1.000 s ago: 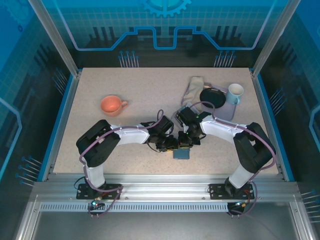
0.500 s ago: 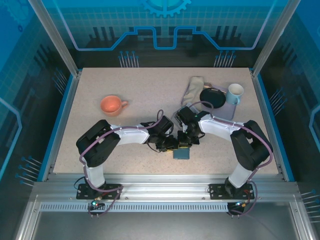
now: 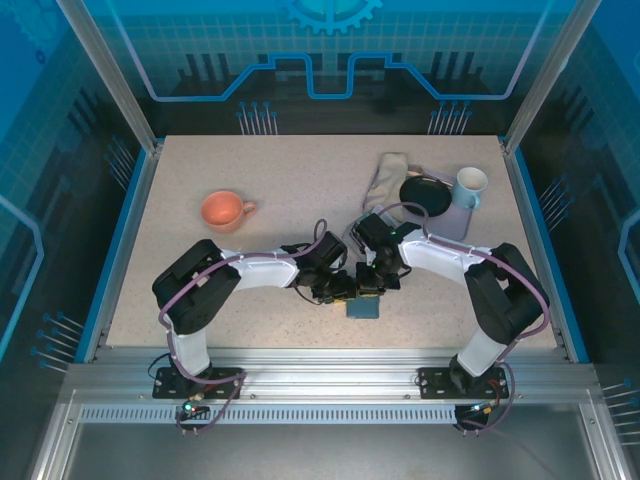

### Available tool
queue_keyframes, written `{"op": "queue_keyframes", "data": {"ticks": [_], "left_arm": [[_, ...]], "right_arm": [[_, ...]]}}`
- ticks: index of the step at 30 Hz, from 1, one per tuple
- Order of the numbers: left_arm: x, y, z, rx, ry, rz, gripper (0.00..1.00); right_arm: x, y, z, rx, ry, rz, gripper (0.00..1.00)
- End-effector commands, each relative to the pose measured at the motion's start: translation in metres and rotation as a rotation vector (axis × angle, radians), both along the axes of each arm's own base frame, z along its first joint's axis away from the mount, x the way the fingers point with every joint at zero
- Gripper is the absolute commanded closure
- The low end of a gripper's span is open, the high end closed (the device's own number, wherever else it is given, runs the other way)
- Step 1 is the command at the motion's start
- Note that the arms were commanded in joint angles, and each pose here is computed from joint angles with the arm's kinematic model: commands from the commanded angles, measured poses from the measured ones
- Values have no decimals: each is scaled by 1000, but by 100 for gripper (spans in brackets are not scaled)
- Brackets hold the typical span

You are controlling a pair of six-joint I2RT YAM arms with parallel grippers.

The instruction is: Put the credit cards into the card holder

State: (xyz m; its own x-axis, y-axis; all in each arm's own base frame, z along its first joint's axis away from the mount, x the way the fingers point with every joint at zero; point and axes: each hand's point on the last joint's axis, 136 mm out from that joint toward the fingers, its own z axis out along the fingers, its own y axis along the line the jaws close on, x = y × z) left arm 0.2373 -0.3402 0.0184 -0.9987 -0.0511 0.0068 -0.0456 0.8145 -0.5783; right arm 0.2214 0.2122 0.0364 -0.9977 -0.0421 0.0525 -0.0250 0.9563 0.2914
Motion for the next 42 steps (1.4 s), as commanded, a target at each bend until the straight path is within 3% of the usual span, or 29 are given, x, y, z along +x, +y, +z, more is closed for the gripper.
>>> {"op": "queue_keyframes", "data": {"ticks": [1,21,26,32,42], "left_arm": [[-16,11,-25,67,56,-12,74],[-17,12,-25,70,58,-13,74],[-17,12,-25,73,61,-19,74],[-16,11,-24,74,62,-14,74],[-10,1,-9,21,65,26,75]], "right_arm": [[-7,6,0,4,26,31,100],[-27,-57,-71,-280,137,-50,100],[-15,-49,-65,-192,121,-68,100],[-1,-14,-1,56,13,-22,100],[-8,-18,8,38,87,53,100]]}}
